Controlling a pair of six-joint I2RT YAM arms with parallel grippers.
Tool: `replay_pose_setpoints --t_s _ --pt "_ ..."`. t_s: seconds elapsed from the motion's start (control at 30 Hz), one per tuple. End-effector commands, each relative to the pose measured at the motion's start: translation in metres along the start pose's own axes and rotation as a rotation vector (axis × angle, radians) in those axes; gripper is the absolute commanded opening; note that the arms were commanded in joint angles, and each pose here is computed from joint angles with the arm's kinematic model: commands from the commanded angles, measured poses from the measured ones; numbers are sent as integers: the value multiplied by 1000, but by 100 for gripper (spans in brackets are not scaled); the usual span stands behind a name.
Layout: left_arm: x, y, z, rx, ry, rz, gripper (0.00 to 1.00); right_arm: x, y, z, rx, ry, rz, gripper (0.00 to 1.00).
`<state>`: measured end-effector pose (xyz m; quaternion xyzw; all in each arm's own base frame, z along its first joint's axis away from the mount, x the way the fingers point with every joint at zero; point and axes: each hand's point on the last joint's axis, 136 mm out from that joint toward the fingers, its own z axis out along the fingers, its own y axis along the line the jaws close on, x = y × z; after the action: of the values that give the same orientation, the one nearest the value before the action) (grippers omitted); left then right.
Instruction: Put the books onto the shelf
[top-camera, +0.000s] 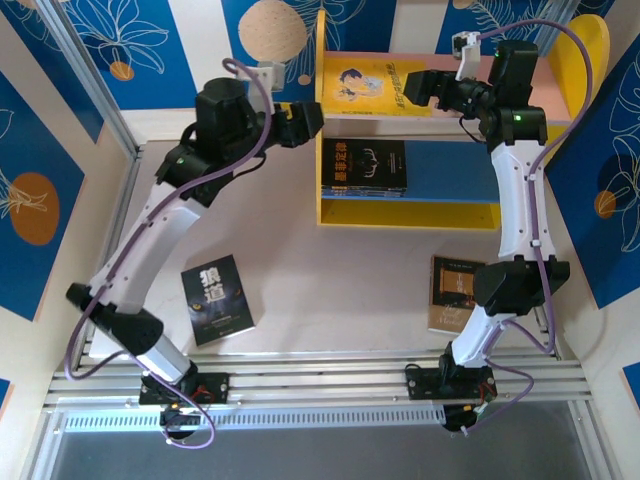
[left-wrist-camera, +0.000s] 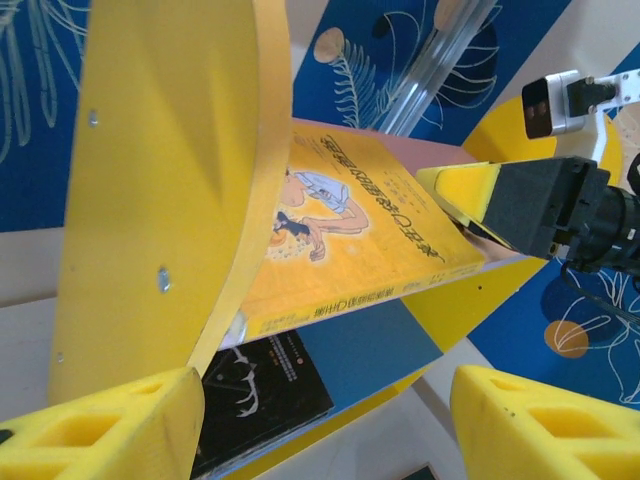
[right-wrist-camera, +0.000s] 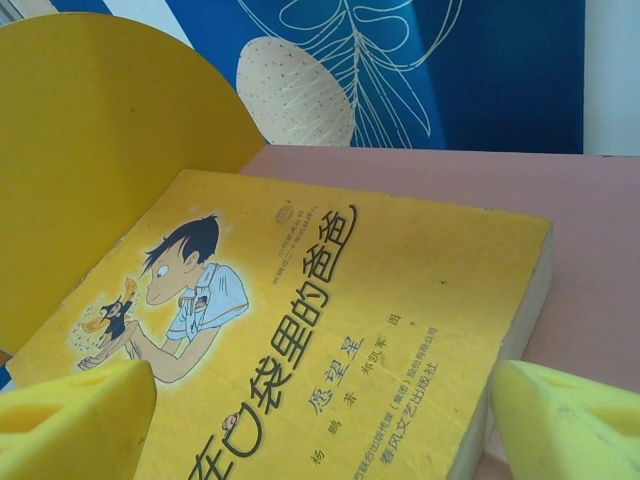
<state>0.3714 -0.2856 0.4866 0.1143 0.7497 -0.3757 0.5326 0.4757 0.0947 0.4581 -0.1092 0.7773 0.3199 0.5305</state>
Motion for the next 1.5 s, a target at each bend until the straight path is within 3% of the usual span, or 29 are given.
replay_pose_setpoints --t_s 0.0,0.2,0.37,0.53,0.9,1.47 --pt "3 12 -29 -75 -21 9 67 26 -16 -8 64 74 116 88" --pt "56 36 -64 -130 14 -89 66 28 7 -43 92 27 79 87" --pt "115 56 -80 -148 46 -196 66 51 40 -59 76 42 43 87" --pt "143 63 -89 -144 54 -264 65 71 75 -67 33 58 12 87" --pt "139 50 -98 -118 63 -253 65 89 124 -44 -49 99 -35 87" --pt "133 48 -107 -124 48 -239 65 77 137 -13 -85 115 -58 87"
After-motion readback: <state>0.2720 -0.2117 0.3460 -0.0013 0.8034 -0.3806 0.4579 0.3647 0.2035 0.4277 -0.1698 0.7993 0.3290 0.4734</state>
